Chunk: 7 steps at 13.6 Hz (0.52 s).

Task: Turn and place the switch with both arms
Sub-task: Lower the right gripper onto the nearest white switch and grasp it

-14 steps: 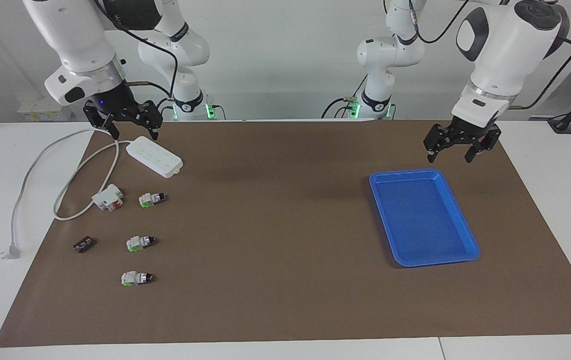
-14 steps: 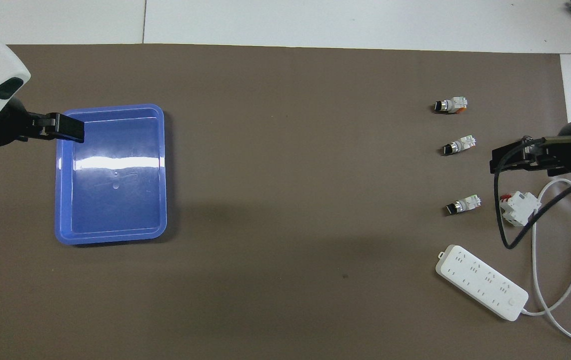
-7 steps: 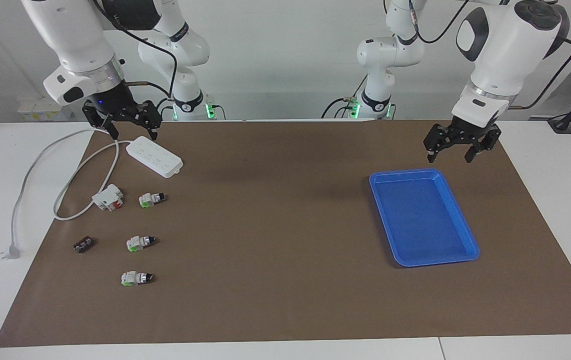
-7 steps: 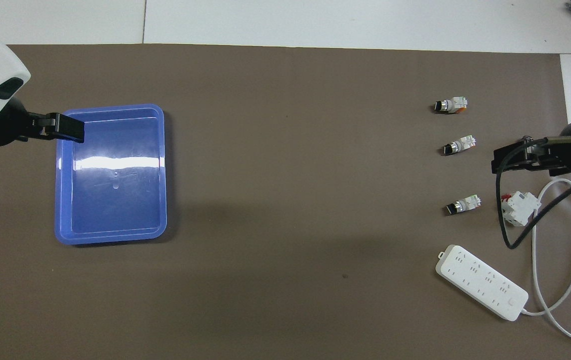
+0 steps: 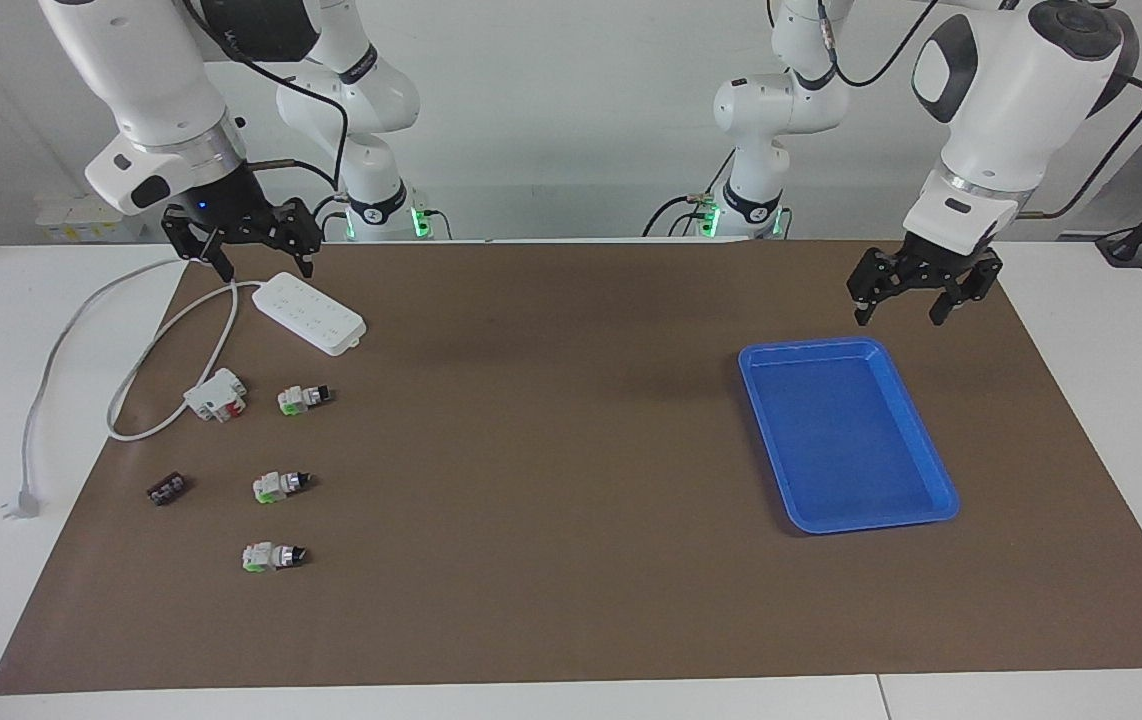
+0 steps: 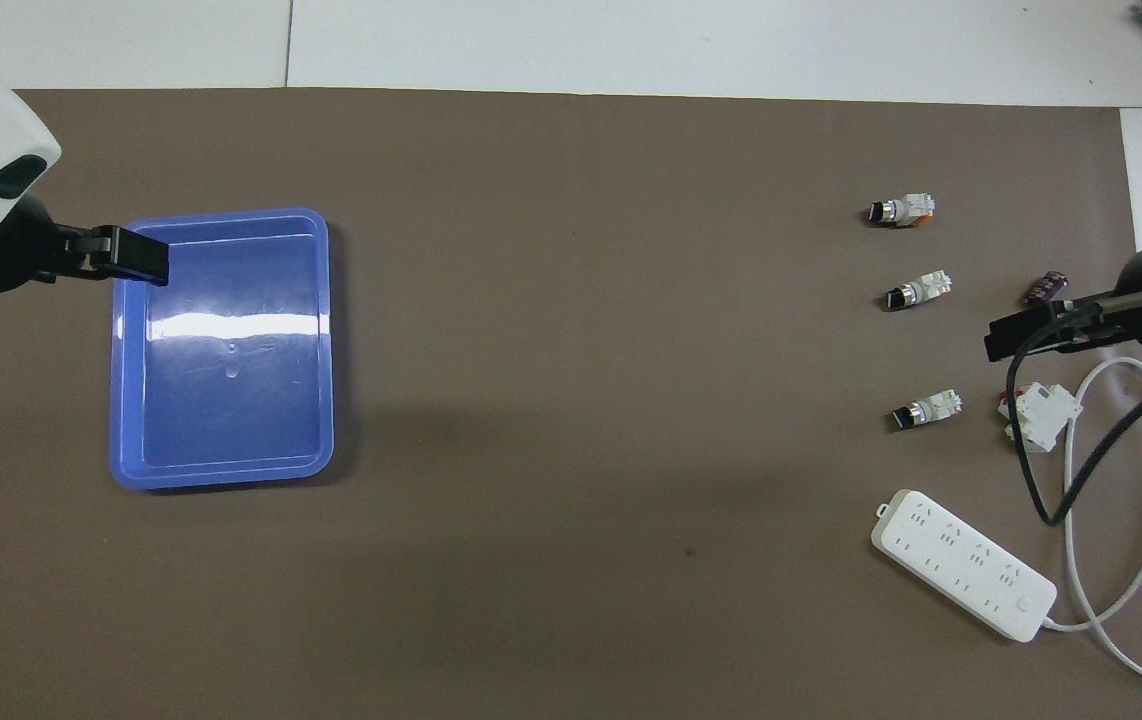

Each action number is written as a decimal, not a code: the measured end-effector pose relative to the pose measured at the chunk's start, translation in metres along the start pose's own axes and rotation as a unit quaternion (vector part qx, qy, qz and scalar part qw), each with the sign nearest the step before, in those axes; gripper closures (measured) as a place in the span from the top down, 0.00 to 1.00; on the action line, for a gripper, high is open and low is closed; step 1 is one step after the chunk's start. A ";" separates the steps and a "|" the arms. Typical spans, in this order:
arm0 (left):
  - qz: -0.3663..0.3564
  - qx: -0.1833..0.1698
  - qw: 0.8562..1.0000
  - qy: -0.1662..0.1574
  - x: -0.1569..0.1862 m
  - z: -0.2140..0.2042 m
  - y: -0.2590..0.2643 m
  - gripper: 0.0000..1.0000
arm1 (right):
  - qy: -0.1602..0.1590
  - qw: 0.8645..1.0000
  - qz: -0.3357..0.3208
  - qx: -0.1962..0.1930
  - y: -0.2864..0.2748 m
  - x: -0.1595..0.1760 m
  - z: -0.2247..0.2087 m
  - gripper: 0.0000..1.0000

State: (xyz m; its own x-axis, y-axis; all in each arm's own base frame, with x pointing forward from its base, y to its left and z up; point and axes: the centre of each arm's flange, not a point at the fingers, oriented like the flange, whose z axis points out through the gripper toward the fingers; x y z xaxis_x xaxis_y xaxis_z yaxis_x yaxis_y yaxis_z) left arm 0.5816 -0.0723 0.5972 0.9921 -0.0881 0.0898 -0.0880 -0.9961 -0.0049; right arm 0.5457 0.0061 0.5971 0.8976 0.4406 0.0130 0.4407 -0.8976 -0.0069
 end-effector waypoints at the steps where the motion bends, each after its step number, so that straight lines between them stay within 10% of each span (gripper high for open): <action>1: 0.000 0.000 1.000 0.000 0.000 0.000 0.000 1.00 | 0.006 0.998 -0.056 -0.003 0.004 -0.003 0.007 1.00; 7: 0.000 0.000 1.000 0.000 0.000 0.000 0.000 1.00 | 0.022 0.945 -0.327 -0.014 0.000 -0.019 0.055 1.00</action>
State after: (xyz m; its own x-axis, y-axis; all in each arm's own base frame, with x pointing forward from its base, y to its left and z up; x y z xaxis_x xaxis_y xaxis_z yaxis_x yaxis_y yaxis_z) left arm 0.5816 -0.0723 0.5972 0.9921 -0.0881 0.0898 -0.0880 -0.9961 -0.0048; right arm 0.5289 -0.0015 0.5416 0.4317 0.9008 0.0474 0.9000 -0.4337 0.0433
